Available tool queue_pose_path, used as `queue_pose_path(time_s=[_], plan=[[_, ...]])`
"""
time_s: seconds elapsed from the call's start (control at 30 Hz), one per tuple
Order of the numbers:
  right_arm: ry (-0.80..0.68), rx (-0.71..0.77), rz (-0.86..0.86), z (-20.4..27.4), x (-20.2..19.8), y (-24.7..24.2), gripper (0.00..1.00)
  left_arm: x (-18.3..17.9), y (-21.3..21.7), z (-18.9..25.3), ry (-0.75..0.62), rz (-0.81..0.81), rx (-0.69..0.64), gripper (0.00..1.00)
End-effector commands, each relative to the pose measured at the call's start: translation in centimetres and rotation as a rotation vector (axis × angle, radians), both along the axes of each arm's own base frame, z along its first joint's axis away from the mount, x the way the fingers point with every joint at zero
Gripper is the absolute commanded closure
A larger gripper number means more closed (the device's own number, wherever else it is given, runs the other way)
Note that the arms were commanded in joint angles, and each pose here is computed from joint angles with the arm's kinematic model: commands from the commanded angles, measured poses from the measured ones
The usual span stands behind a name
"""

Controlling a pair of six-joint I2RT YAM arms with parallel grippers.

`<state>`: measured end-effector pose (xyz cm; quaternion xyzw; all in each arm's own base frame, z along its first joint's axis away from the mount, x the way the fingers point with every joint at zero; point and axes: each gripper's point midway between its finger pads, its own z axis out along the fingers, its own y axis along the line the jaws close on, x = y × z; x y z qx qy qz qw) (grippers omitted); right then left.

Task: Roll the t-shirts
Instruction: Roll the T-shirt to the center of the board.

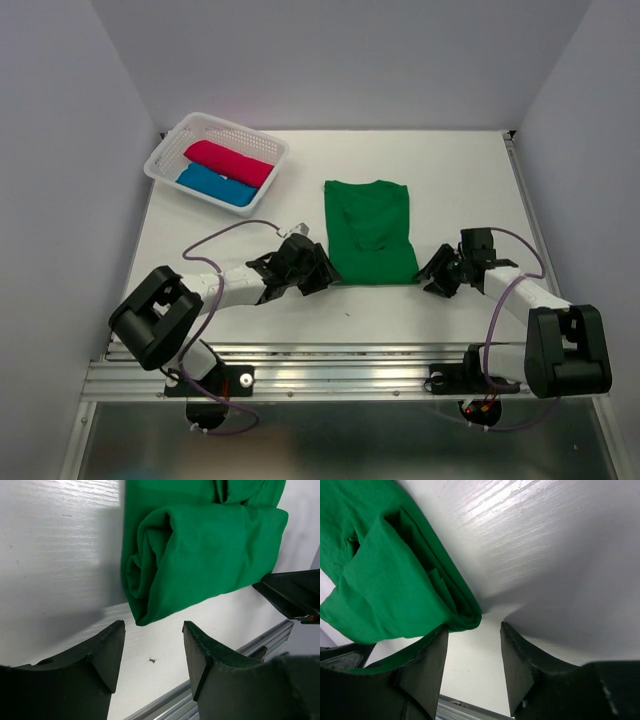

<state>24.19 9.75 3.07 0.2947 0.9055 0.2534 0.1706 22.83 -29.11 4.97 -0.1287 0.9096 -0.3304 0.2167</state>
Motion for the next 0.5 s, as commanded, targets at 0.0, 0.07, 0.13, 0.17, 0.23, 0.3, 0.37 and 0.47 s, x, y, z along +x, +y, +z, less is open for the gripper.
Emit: queue_pose_path(time_s=[0.0,0.07,0.13,0.17,0.23,0.3,0.37,0.47], plan=[[-0.011,-0.001,-0.011,-0.7,0.1,-0.3,0.51,0.1,-0.5,0.3,-0.008,-0.001,-0.055,0.42],[-0.015,0.000,-0.013,-0.8,0.1,-0.3,0.54,0.1,-0.5,0.2,-0.010,0.002,-0.053,0.46],[-0.010,0.004,-0.008,-1.1,0.0,-0.2,0.58,0.3,-0.6,0.2,-0.007,0.003,-0.049,0.60],[-0.006,0.007,-0.007,-1.2,-0.2,-0.1,0.60,0.3,-0.7,0.1,-0.005,0.001,-0.047,0.65],[0.000,0.011,-0.008,-1.4,-0.2,-0.1,0.65,0.5,-0.7,0.0,-0.006,0.003,-0.042,0.78],[0.000,0.010,-0.012,-1.6,-0.3,-0.1,0.72,0.5,-0.7,-0.1,-0.004,0.007,-0.039,0.89],[0.001,0.005,-0.016,-1.7,-0.3,-0.2,0.76,0.5,-0.6,-0.2,-0.004,0.010,-0.035,0.95],[-0.006,0.006,-0.023,-1.5,0.0,-0.2,0.96,0.6,-0.6,-0.5,0.002,0.012,-0.020,1.00]])
